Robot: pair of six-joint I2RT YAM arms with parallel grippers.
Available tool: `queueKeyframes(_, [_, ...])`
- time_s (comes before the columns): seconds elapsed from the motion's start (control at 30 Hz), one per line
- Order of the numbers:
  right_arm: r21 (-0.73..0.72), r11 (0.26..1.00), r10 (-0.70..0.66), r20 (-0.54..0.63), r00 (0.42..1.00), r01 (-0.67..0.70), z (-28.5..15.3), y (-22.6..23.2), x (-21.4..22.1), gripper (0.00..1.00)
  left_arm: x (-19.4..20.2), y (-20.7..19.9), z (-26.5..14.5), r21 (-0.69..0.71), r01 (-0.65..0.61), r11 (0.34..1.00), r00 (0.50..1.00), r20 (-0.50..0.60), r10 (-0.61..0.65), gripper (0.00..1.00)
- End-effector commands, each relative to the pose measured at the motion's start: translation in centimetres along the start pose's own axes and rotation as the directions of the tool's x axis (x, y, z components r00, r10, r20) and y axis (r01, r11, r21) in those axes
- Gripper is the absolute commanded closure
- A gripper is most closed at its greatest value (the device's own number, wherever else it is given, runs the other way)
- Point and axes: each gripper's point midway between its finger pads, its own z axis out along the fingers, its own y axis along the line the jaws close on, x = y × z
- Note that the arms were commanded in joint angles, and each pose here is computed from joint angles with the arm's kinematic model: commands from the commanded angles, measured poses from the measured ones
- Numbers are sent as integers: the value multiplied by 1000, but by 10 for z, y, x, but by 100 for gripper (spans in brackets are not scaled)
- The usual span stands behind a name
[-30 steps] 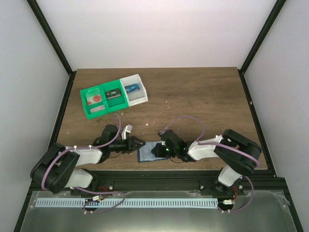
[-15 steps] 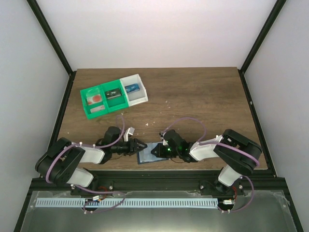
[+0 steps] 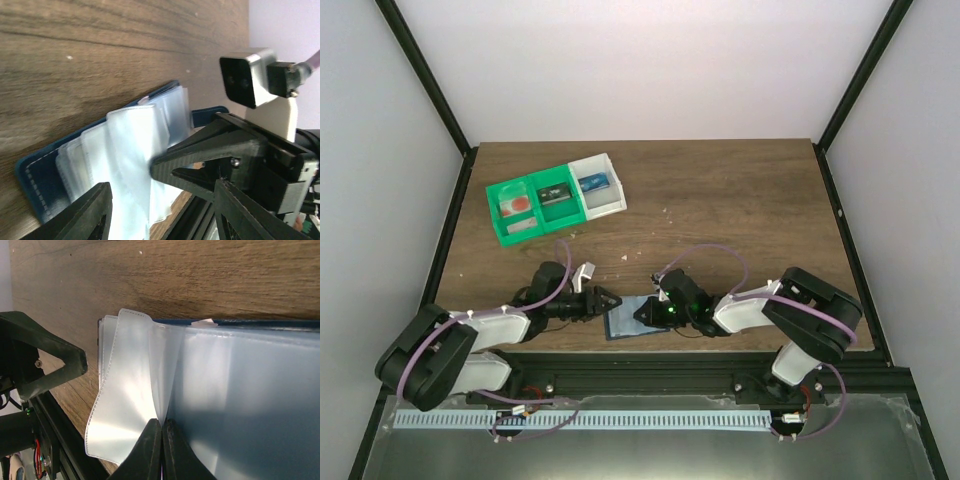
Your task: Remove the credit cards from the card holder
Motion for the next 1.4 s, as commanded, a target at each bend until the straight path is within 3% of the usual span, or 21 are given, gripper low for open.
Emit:
queueKeyframes(0.0, [-18,1000,5,13,1000,-4,0,3,-4,98,4,9,0,-47,-8,999,1000,-15,8,42])
queueKeyframes(0.47, [-15,1000,9,9,1000,-9,2,2,-4,98,7,15,7,-39,14,999,999,-35,-15,41])
queueKeyframes(1.37, [-2,1000,25,12,1000,-25,1,-2,-3,92,7,-13,8,50,11,999,999,-39,-9,42])
